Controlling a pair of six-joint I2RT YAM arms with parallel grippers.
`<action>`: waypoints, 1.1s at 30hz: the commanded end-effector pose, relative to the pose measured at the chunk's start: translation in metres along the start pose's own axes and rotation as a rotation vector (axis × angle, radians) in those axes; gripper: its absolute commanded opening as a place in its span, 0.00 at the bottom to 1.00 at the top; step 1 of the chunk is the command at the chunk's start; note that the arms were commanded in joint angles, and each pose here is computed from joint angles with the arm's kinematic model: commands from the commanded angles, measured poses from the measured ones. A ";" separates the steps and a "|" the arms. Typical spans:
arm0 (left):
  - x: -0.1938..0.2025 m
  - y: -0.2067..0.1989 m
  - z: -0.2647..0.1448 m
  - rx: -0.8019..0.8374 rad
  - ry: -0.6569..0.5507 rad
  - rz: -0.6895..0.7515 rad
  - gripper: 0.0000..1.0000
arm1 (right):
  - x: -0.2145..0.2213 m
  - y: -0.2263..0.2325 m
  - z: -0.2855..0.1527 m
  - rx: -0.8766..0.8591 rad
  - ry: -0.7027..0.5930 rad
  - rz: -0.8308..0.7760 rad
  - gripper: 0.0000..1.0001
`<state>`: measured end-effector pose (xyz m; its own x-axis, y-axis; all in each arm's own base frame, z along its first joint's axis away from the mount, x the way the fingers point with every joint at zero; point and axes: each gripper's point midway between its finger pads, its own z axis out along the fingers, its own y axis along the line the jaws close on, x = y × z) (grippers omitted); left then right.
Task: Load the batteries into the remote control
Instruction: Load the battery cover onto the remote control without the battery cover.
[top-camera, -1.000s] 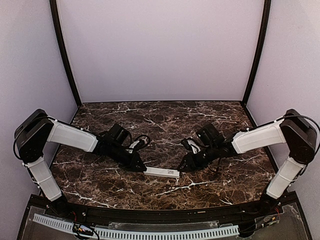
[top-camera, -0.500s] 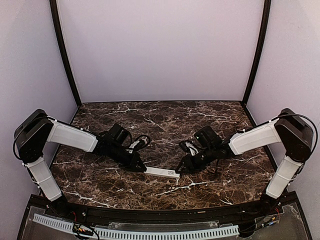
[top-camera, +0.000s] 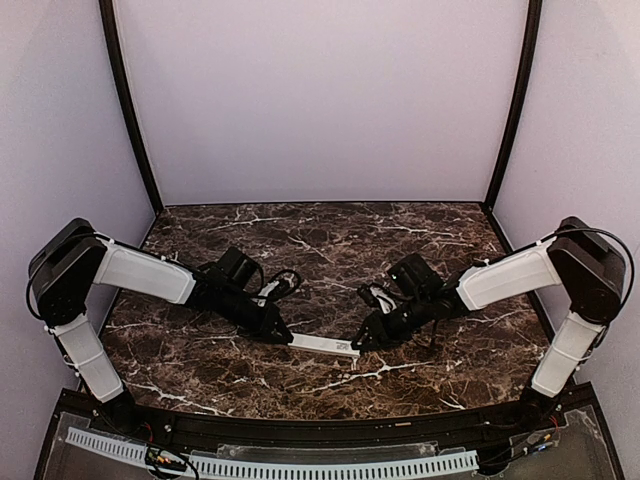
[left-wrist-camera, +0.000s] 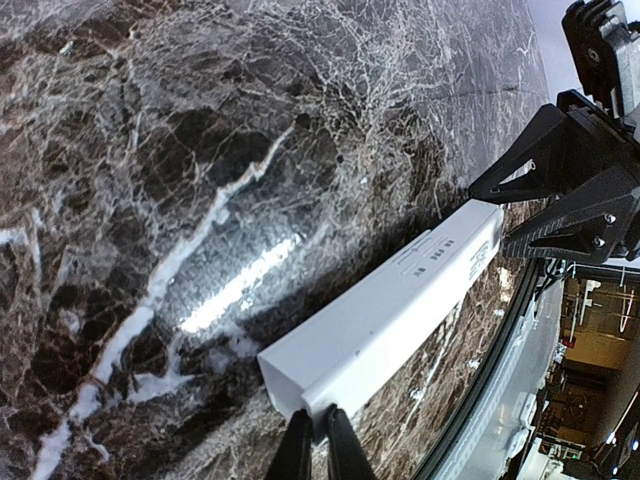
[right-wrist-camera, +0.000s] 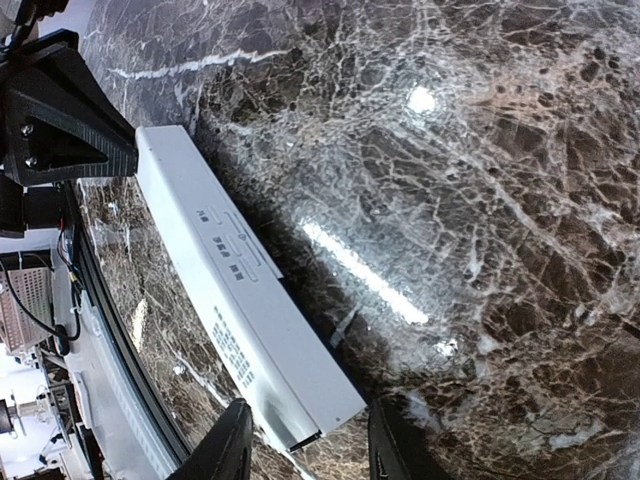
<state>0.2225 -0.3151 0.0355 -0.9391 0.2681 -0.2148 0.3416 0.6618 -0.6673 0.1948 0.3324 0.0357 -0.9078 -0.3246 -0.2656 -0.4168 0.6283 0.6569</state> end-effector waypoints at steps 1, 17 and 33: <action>0.023 0.031 0.006 -0.128 0.065 -0.058 0.04 | 0.010 -0.004 0.008 0.004 0.040 0.002 0.36; 0.028 0.030 0.010 -0.123 0.085 -0.051 0.00 | 0.018 -0.022 0.017 0.042 0.069 0.017 0.23; 0.044 0.034 0.030 -0.178 0.151 -0.061 0.00 | 0.013 -0.031 0.015 0.041 0.064 0.013 0.15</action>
<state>0.2235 -0.3173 0.0348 -0.9486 0.2563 -0.1855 0.3134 0.6818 -0.6610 0.1950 0.3296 0.0304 -0.9091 -0.3403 -0.2402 -0.4076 0.6078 0.6815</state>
